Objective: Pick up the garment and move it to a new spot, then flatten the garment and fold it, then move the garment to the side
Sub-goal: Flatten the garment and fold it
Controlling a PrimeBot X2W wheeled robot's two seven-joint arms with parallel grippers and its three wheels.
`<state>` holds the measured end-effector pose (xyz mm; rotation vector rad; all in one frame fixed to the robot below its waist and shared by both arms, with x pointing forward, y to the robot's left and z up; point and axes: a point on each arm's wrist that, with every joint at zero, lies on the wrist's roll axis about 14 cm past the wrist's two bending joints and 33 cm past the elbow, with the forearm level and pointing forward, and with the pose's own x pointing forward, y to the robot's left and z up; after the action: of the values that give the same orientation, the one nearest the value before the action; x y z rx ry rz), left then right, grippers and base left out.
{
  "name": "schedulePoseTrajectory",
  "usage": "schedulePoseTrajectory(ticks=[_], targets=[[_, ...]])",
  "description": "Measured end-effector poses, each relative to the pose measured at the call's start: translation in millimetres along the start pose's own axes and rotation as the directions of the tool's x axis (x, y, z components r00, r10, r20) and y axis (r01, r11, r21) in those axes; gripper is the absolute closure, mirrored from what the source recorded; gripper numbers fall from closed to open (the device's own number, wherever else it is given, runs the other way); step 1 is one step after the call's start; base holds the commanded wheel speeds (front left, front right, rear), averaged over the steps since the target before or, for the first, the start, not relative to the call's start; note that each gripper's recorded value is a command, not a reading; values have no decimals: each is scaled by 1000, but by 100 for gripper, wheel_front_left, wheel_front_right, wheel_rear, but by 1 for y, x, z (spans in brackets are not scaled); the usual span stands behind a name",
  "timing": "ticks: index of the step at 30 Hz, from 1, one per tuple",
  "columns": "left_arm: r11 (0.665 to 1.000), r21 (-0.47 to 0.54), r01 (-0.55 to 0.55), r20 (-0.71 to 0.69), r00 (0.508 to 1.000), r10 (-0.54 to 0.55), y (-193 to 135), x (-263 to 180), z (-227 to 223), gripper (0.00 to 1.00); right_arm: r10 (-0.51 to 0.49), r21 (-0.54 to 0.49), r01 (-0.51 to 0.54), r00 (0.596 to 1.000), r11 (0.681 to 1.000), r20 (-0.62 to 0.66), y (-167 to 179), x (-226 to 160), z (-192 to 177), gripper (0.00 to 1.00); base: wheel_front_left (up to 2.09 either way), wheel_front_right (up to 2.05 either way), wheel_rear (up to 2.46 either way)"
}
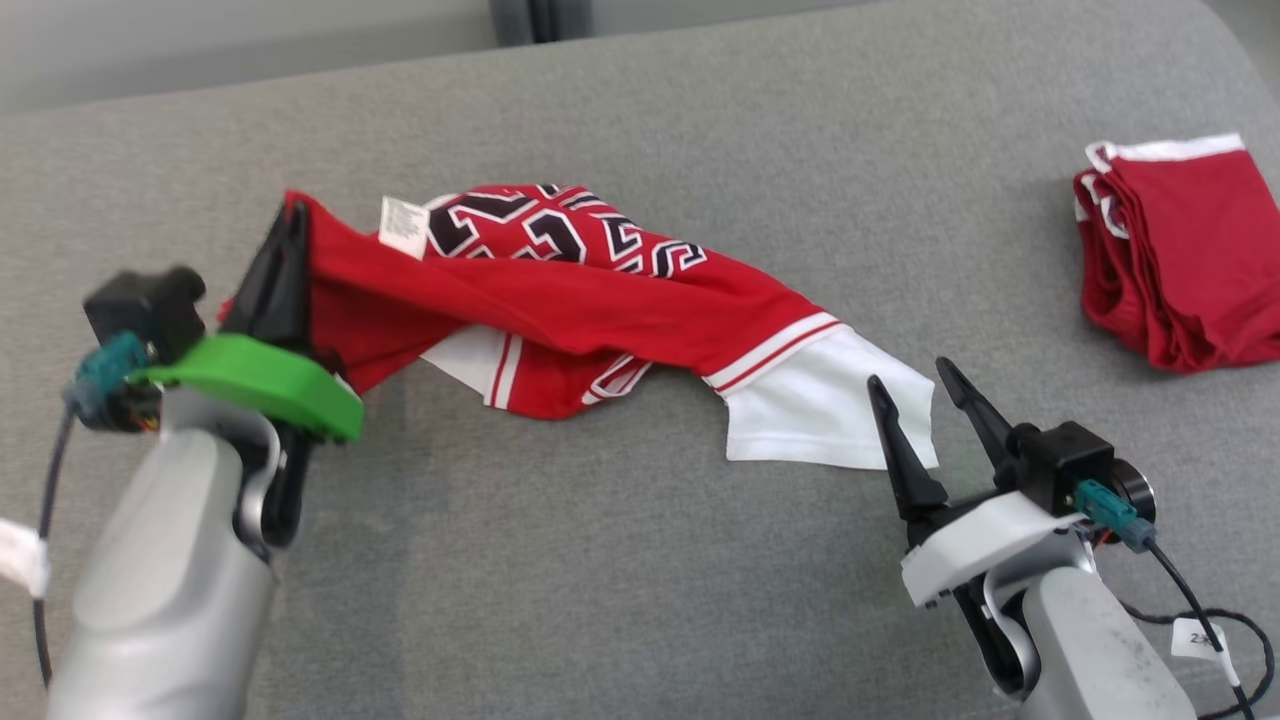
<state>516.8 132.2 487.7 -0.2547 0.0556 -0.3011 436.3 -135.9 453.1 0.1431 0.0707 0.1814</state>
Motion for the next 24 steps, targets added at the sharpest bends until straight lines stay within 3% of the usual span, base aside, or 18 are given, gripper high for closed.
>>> schedulePoseTrajectory(ticks=[6,7,8,9,10,17,24], targets=[[998,-17,-55,-8,998,54,-2,-65,-16,100,12,16,-12,1000,1000,11,9,-12,6,0,0,0,0],[997,-20,-76,-25,997,76,1,-77,-23,85,14,17,-14,1000,1000,13,11,-14,7,0,0,0,0],[994,-18,-104,-48,994,103,5,-93,-32,55,18,20,-18,1000,1000,17,13,-17,9,0,0,0,0],[992,-22,-127,-60,990,125,8,-103,-38,5,21,24,-21,1000,999,20,15,-18,10,0,0,0,0],[988,-31,-150,-75,986,148,11,-114,-44,0,25,25,-26,999,999,22,17,-20,11,0,0,0,0],[942,-69,-327,-58,944,324,35,-171,-52,0,44,32,-46,998,998,48,27,-31,20,0,0,0,0],[934,-56,-353,-33,936,352,31,-180,-49,0,36,38,-38,998,999,50,26,-40,21,0,0,0,0]])
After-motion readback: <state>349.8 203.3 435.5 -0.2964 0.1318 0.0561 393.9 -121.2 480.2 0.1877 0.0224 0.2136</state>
